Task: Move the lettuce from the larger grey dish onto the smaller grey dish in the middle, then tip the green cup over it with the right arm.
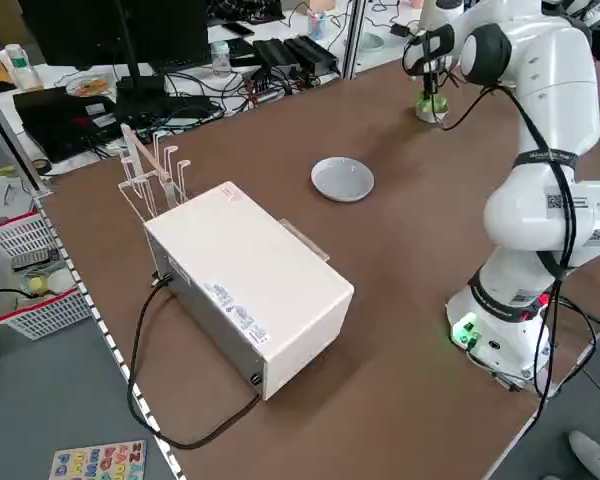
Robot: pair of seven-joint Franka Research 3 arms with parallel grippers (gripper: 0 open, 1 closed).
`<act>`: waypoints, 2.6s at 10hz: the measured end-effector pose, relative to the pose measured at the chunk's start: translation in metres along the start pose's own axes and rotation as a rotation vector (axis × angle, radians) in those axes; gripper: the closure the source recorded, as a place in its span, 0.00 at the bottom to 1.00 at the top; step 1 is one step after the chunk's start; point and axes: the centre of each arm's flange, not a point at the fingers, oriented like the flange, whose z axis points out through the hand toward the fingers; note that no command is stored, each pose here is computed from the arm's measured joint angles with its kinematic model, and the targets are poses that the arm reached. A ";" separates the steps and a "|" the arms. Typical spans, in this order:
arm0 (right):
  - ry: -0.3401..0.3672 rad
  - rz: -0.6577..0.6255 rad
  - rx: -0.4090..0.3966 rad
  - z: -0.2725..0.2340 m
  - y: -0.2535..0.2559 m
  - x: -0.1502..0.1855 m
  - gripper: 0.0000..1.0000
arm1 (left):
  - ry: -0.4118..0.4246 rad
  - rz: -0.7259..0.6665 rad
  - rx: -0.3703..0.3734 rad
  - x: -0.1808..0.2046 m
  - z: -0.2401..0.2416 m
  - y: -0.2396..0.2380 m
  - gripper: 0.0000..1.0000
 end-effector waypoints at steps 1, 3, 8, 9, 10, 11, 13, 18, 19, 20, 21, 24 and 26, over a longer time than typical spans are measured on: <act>-0.006 -0.006 0.009 0.000 -0.001 -0.001 0.00 | 0.001 0.000 -0.004 0.001 -0.001 0.001 0.51; -0.008 -0.011 0.026 0.004 -0.006 -0.003 0.00 | 0.003 0.001 -0.016 0.001 -0.007 0.006 0.22; 0.001 -0.006 0.038 0.011 -0.010 -0.004 0.00 | 0.035 0.032 0.028 0.008 -0.127 0.040 0.00; 0.002 -0.006 0.038 0.013 -0.010 -0.004 0.00 | 0.053 0.041 0.055 0.022 -0.162 0.042 0.00; 0.001 -0.007 0.038 0.015 -0.010 -0.003 0.00 | 0.060 0.045 0.092 0.041 -0.192 0.040 0.00; 0.001 -0.007 0.038 0.016 -0.010 -0.003 0.00 | 0.065 0.043 0.137 0.061 -0.225 0.034 0.00; 0.002 -0.008 0.036 0.022 -0.009 -0.003 0.00 | 0.059 0.098 0.236 0.100 -0.301 0.014 0.00; 0.034 -0.007 0.040 0.039 -0.008 0.002 0.00 | -0.003 0.359 0.365 0.176 -0.427 -0.058 0.00; 0.032 -0.004 0.038 0.040 -0.008 0.000 0.00 | -0.020 0.431 0.376 0.187 -0.445 -0.074 0.00; 0.029 0.000 0.034 0.042 -0.009 -0.003 0.00 | -0.041 0.511 0.387 0.194 -0.461 -0.090 0.00; 0.029 0.002 0.034 0.045 -0.009 -0.005 0.00 | -0.061 0.595 0.395 0.198 -0.475 -0.106 0.00; 0.043 -0.001 0.043 0.054 -0.009 -0.002 0.00 | -0.100 0.855 0.388 0.222 -0.523 -0.147 0.00; 0.047 -0.004 0.046 0.057 -0.008 0.000 0.04 | -0.084 0.949 0.450 0.228 -0.529 -0.154 0.00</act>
